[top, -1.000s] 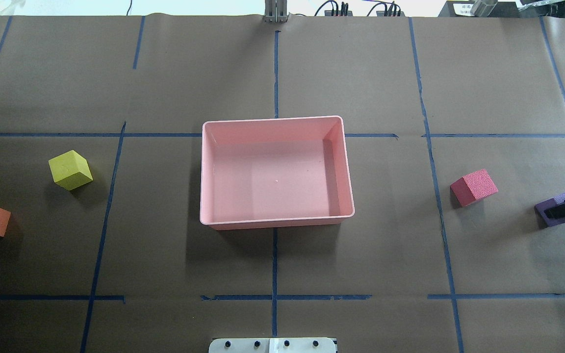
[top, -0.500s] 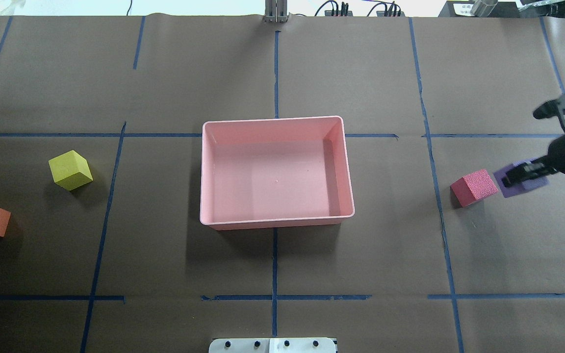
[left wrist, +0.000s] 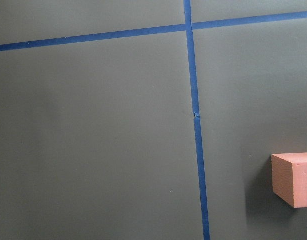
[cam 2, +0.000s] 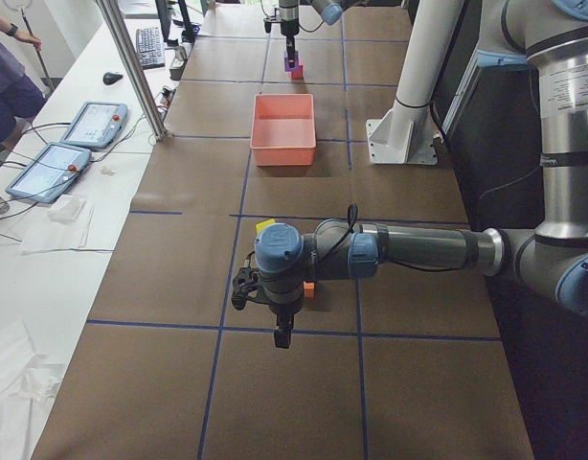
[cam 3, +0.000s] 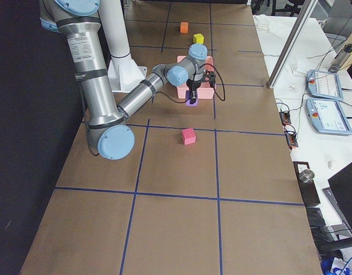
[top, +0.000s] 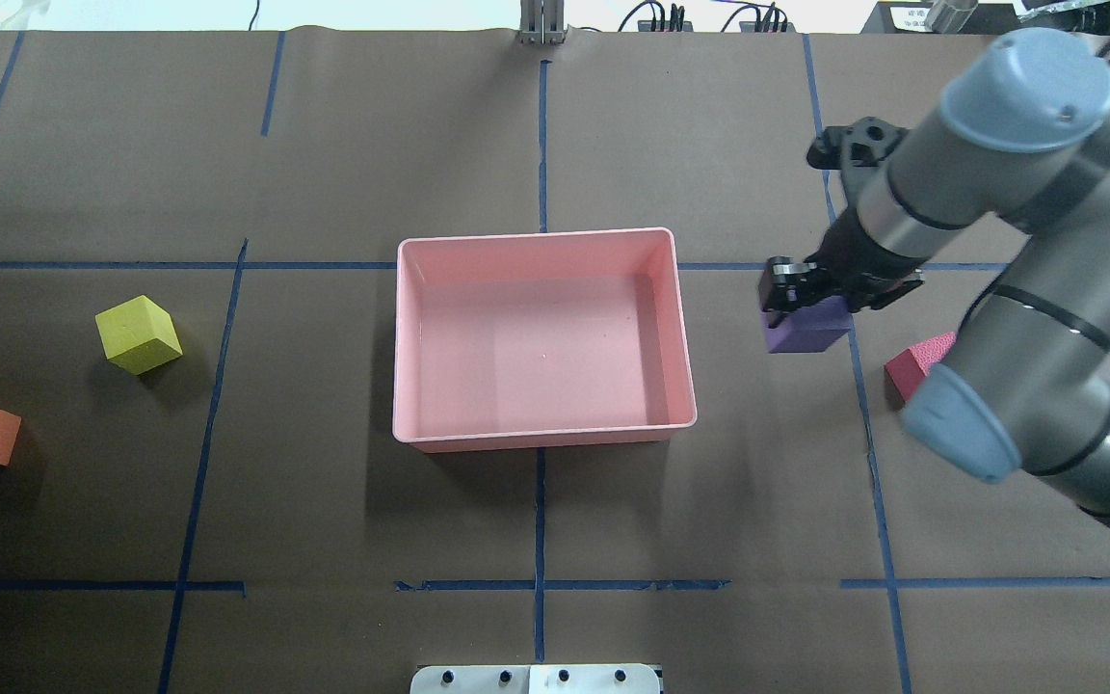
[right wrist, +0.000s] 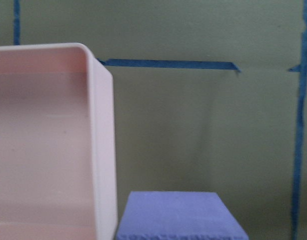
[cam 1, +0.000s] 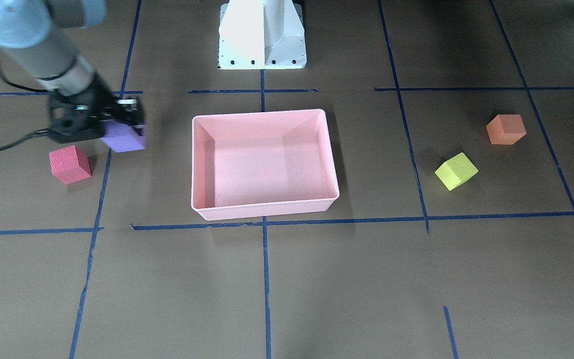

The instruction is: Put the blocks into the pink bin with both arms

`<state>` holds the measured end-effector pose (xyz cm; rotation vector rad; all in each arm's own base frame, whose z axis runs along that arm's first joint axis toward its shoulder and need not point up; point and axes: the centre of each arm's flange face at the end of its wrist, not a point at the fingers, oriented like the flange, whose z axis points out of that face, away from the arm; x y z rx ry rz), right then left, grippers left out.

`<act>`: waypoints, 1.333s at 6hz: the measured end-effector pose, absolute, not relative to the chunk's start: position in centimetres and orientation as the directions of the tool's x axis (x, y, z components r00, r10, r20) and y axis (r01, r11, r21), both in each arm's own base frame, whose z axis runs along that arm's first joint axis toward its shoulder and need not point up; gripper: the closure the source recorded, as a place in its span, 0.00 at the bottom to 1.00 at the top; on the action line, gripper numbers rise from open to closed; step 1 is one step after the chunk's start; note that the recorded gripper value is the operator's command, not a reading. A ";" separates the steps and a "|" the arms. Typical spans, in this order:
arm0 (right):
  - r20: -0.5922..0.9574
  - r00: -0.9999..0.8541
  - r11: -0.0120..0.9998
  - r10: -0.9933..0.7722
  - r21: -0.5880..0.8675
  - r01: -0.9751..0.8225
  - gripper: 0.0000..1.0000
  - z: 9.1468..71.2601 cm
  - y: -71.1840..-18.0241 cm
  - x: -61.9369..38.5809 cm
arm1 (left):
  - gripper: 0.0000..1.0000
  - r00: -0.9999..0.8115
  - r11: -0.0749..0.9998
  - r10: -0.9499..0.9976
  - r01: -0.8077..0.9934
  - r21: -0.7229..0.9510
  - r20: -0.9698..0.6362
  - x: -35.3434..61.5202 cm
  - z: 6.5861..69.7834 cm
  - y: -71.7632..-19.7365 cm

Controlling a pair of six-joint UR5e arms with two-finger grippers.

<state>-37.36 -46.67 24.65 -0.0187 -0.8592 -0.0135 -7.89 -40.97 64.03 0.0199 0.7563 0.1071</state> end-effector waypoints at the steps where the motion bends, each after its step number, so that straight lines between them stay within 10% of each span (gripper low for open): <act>1: 0.750 0.658 0.998 0.067 -0.060 -0.033 0.21 19.6 -47.5 -43.4 | 0.00 0.722 0.994 0.111 -0.094 0.061 -0.683 -7.7 63.8 -41.1; 2: 0.744 0.659 0.994 0.112 -0.085 -0.073 0.00 16.2 -47.8 -48.1 | 0.00 0.720 0.992 0.129 -0.106 0.075 -0.682 -7.2 63.3 -41.7; 8: 0.745 0.666 0.998 0.048 -0.010 -0.060 0.00 19.4 -50.6 -44.8 | 0.00 0.668 0.948 0.298 -0.124 0.292 -0.682 6.2 55.1 -48.8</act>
